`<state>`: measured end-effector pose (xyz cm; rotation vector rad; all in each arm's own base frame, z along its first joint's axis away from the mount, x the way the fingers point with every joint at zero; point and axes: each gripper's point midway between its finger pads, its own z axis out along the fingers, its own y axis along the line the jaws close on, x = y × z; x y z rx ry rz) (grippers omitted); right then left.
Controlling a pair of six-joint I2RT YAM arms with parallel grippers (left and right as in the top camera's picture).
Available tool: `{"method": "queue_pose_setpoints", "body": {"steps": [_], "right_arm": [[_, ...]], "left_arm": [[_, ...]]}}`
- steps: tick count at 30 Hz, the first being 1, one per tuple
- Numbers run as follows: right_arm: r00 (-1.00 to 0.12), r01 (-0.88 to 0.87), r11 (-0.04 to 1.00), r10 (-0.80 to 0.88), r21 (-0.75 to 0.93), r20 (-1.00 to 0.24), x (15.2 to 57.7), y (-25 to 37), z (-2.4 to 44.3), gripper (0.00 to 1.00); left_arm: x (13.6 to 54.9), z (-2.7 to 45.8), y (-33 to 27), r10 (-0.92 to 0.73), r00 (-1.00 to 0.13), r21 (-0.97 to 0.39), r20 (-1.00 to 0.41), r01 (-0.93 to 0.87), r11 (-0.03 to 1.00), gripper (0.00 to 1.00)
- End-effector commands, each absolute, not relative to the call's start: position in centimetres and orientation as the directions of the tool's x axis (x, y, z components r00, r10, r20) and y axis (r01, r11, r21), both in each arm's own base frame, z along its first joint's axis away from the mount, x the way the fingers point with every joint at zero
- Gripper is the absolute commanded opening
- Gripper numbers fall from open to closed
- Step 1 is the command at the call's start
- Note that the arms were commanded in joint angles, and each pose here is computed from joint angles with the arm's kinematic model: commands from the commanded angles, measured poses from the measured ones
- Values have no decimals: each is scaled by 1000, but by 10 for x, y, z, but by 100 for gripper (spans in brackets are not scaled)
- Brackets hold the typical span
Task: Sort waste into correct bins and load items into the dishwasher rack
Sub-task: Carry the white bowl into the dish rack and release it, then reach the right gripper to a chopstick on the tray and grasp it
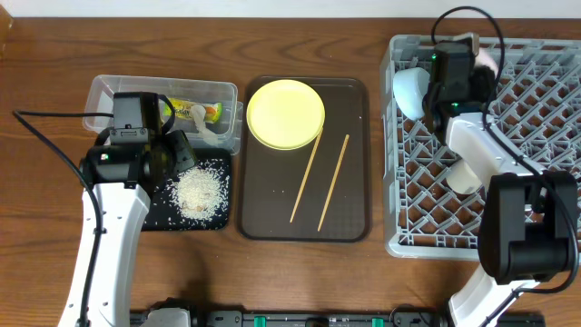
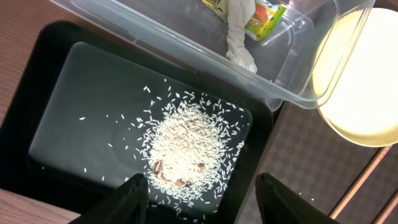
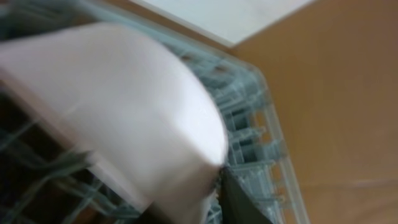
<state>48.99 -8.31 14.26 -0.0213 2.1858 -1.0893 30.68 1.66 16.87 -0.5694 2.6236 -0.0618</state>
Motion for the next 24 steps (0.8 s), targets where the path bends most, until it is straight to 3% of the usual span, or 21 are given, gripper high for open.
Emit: {"method": "queue_pose_setpoints", "body": {"steps": [1,6,9,13,16,20,24], "right_arm": [[-711,331,752,-198,-570,-675,485,-60,142,31],[-730,213,841,-201,-498,-653,472,-36,146,52],[-727,175,903,-150,-393,-670,462,-21,151,60],[-703,-14,983,-140,-183,-697,453,28,164,61],[-684,-205,979,-144,-2,-715,440,79,176,56],[-729,-259,949,-71,178,-681,419,127,177,55],[-784,-301,928,-110,219,-611,392,167,162,57]], "left_arm": [[305,167,19,-413,-810,-131,-416,-396,909,58],[305,167,19,-413,-810,-132,-416,-395,909,58],[305,167,19,-413,-810,-132,-416,-395,909,58],[305,167,19,-413,-810,-132,-416,-395,909,58],[305,167,19,-413,-810,-132,-416,-395,909,58],[305,167,19,-413,-810,-132,-416,-395,909,62],[305,167,19,-413,-810,-131,-416,-396,909,64]]}}
